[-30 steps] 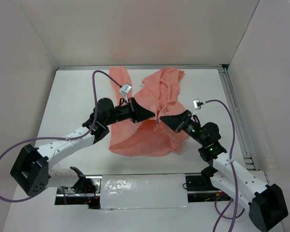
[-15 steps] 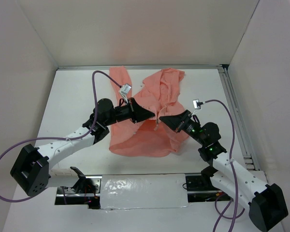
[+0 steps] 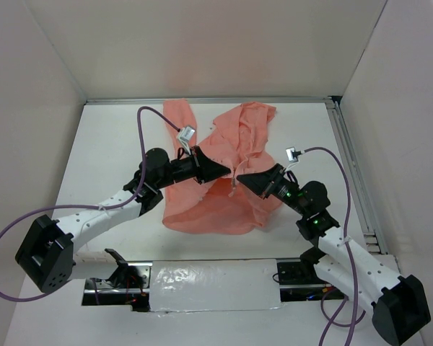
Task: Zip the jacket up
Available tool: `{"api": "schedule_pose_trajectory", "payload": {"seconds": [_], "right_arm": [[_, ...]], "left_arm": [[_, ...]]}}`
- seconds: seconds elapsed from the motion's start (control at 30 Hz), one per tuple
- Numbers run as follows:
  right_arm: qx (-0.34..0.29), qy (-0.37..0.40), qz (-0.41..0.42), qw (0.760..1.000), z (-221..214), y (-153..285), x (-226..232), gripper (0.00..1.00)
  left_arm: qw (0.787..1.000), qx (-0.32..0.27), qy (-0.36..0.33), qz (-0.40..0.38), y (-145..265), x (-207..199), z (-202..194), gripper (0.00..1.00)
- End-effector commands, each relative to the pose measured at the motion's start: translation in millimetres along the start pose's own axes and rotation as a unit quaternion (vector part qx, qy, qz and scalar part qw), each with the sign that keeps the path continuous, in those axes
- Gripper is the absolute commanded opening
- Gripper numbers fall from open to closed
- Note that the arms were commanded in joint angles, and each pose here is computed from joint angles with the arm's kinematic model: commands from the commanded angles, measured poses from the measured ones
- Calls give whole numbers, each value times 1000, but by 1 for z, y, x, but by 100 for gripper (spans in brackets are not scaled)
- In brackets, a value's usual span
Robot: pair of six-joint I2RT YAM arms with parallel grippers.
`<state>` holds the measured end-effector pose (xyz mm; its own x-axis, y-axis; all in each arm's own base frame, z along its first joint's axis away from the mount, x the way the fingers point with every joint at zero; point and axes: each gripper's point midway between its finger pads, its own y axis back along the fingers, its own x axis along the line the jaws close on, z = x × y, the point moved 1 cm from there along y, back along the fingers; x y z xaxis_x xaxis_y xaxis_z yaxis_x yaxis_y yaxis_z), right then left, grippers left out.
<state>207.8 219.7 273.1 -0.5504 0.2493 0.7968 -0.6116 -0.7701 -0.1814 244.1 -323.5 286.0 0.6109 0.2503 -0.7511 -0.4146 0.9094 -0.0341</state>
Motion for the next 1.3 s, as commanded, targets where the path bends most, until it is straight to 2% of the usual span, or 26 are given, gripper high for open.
{"api": "schedule_pose_trajectory", "payload": {"seconds": [0.0, 0.4, 0.73, 1.27], "right_arm": [[0, 23, 31, 999, 11, -4, 26, 0], [1, -4, -6, 1000, 11, -5, 12, 0], [10, -12, 21, 1000, 11, -2, 24, 0], [6, -30, 15, 999, 14, -7, 20, 0]], "left_arm": [[999, -28, -35, -29, 3, -19, 15, 0], [998, -35, -45, -33, 7, -20, 14, 0], [997, -45, -59, -29, 4, -17, 13, 0], [995, -57, -73, -40, 12, -26, 4, 0]]}}
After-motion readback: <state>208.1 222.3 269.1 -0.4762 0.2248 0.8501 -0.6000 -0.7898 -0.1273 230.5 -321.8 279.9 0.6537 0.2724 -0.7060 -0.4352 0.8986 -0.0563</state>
